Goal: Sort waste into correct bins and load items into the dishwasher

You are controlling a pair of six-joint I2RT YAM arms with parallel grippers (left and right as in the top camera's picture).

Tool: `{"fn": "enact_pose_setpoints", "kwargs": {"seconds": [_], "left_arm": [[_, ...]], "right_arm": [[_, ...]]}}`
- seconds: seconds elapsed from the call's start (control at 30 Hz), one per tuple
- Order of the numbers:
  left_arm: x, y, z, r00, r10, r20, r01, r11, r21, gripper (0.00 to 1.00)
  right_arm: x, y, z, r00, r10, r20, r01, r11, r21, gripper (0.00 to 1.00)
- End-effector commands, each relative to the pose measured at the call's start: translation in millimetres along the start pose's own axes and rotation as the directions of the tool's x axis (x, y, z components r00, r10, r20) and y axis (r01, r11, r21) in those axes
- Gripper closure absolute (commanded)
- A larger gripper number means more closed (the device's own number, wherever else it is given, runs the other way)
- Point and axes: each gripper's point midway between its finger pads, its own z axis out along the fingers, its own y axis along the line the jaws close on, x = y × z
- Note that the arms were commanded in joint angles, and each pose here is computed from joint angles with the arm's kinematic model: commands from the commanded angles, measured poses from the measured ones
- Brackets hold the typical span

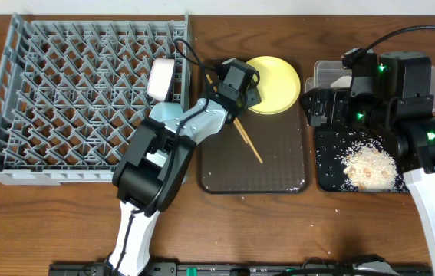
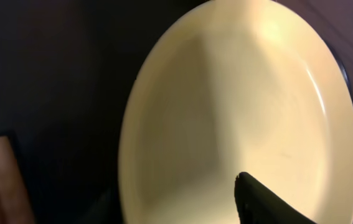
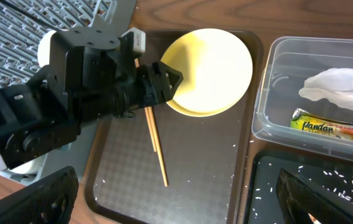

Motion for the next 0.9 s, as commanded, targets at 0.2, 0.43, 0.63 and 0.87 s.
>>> {"fn": "enact_pose_setpoints", "kwargs": {"seconds": [0.2,0.43,0.63,0.87], "left_arm": [[57,40,38,0.993,-0.032,-0.116,0.018,0.993,-0.117,0.64],[58,43,40,0.992,-0.049,-0.118,0.034,0.991,-0.127,0.92],[53,47,40,0.992,-0.057,-0.110,0.042,0.990,-0.133,0.93],[23,42,20,0.993,-0.075,-0.091,0.066,0.993,-0.097,0.93]], "right_arm": [[-2,0,-1,1.000,0.010,0.005,-0.010,1.000,0.002,0.01],[-2,0,-1,1.000,0.010,0.005,-0.010,1.000,0.002,0.01],[-2,0,-1,1.000,0.010,0.005,-0.010,1.000,0.002,0.01],[-2,0,-1,1.000,0.010,0.005,-0.010,1.000,0.002,0.01]]}}
